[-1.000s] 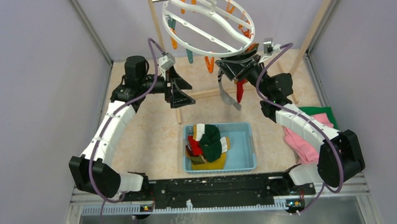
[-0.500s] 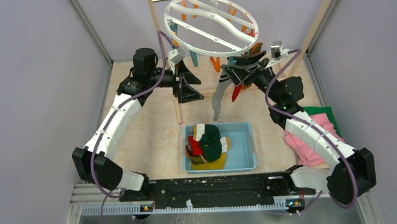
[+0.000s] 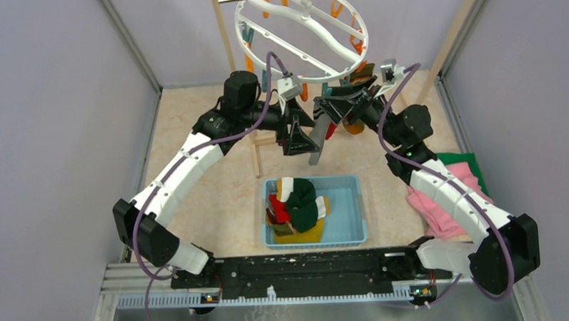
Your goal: Remove the socks clipped to the hanger
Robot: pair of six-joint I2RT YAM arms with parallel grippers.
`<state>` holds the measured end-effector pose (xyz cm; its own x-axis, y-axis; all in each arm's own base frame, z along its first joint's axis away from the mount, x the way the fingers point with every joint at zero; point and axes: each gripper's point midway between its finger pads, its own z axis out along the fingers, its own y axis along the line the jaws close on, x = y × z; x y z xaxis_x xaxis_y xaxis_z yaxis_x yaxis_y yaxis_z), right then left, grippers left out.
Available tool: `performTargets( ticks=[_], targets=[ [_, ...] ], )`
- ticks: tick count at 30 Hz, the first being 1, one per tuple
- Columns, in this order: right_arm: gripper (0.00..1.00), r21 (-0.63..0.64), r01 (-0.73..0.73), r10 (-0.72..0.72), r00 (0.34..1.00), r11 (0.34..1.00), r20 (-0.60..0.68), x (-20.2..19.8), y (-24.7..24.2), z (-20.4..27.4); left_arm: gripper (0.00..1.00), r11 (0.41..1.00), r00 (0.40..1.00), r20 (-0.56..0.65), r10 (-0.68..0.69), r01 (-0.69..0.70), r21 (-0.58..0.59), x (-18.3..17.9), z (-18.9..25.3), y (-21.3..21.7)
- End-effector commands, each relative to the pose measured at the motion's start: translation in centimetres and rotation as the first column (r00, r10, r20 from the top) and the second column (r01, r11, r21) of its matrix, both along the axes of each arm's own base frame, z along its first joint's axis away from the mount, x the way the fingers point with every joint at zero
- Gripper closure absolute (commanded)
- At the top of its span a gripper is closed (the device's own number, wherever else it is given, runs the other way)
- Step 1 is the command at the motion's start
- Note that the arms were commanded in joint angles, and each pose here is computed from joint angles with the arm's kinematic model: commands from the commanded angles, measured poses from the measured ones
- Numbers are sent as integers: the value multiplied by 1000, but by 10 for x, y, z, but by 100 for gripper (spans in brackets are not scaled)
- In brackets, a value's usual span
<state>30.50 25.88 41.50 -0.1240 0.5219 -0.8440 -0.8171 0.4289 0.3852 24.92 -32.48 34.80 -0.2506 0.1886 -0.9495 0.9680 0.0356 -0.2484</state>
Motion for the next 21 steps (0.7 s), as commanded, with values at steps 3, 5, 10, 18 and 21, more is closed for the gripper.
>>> performTargets(
  ticks=[3,5,10,18,21],
  targets=[
    [36,45,-69,67,997,997,39,-21,4,39,1,980,970,140,198,-199,-8,51,11,-10],
    [37,46,-78,77,997,996,32,-21,5,39,1,973,964,136,228,-230,0,59,7,-10],
    [37,53,-93,92,996,994,17,-23,6,41,8,969,962,122,246,-249,6,64,-1,-12],
    [40,57,-118,118,993,991,3,-25,8,42,26,977,966,156,206,-210,16,66,-8,-14],
    [42,60,-132,133,991,989,-4,-26,9,42,48,991,983,126,134,-136,4,54,-8,-16]
  ],
)
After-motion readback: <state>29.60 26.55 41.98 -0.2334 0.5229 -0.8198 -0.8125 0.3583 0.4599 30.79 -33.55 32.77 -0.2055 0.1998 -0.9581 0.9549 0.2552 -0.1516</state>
